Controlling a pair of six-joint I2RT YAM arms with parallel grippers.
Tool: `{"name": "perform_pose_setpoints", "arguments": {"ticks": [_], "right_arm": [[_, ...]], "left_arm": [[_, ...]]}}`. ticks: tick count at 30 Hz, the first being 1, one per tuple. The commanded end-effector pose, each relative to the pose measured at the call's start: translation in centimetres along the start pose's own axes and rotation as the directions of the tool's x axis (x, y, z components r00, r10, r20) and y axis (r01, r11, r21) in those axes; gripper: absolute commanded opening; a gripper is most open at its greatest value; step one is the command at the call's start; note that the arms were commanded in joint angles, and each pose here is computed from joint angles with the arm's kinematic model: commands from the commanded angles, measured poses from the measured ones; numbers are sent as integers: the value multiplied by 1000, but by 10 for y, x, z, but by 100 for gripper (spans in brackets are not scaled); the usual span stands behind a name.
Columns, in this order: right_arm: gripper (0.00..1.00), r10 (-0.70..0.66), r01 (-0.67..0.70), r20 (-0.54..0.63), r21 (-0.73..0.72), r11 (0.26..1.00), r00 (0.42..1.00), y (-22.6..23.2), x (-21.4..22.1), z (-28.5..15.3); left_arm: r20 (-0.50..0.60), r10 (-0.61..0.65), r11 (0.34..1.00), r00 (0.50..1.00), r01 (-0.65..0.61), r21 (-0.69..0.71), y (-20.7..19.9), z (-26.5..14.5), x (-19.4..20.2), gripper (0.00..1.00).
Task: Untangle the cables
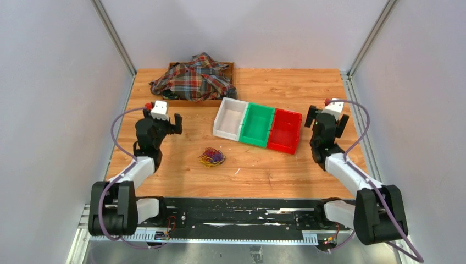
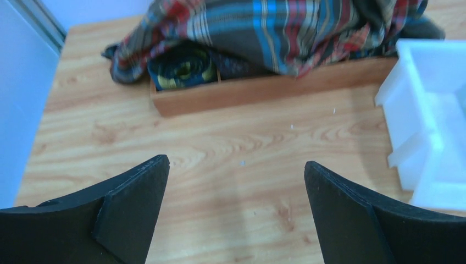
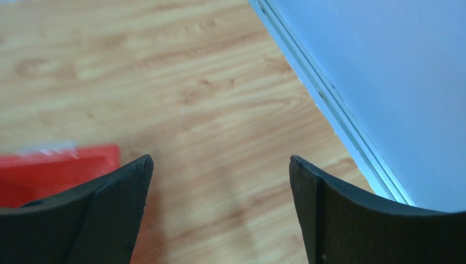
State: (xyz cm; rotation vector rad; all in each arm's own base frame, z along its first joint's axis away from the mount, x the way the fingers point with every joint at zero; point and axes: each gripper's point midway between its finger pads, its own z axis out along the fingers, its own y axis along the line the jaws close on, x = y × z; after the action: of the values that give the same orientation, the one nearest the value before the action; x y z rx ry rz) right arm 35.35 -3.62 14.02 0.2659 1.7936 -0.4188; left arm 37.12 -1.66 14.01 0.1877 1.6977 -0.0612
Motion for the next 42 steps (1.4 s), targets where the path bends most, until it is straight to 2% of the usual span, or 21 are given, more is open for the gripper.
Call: {"name": "perform_pose_setpoints", "arguments": {"ticks": [1,3,5,6,9,10,13,14,16,19,23,26,30,37,42], "right_arm": [[93,131,-129,-186,24,991,974,3,3,-20],[93,277,-280,-185,9,960,943,7,4,-27],[93,472,-485,-135,-81,871,871,16,-13,-39],[93,528,-543,-137,-136,828,838,23,-16,-47],[93,599,-615,-158,-311,725,785,44,-29,-69],[93,593,-613,-178,-360,703,785,52,-32,-75],[92,449,-536,-295,-501,679,844,86,-34,-90],[88,377,-517,-357,-517,683,855,97,-28,-95],[80,261,-468,-410,-562,682,874,118,-20,-106],[75,162,-409,-410,-639,651,898,149,-13,-131],[74,58,-347,-394,-718,603,917,185,-6,-162],[73,-34,-274,-363,-757,593,931,205,0,-181],[73,-88,-241,-342,-801,549,935,227,7,-200],[76,-126,-200,-309,-825,529,943,232,5,-217],[68,-134,-206,-316,-831,516,939,231,9,-221]], "left_arm": [[-192,19,998,981,-7,63,-7,-9,1,98],[-237,-3,996,972,23,81,-11,-15,-6,98],[-287,-14,990,958,54,132,-20,-20,-17,98],[-319,-4,982,948,65,180,-27,-24,-19,98],[-419,26,947,907,112,302,-46,-36,-23,98],[-447,39,928,894,133,347,-53,-40,-23,98],[-531,61,876,845,209,433,-72,-51,-18,98],[-568,61,866,821,239,439,-77,-55,-14,98],[-596,68,840,800,277,467,-85,-59,-11,98],[-601,100,820,793,277,501,-93,-66,-6,98],[-604,148,803,783,261,535,-106,-73,3,98],[-620,179,774,764,279,568,-121,-78,14,99],[-642,229,740,731,298,603,-136,-76,30,95],[-697,244,686,674,388,615,-155,-70,50,76],[-715,258,670,650,413,617,-162,-68,58,65]]}}
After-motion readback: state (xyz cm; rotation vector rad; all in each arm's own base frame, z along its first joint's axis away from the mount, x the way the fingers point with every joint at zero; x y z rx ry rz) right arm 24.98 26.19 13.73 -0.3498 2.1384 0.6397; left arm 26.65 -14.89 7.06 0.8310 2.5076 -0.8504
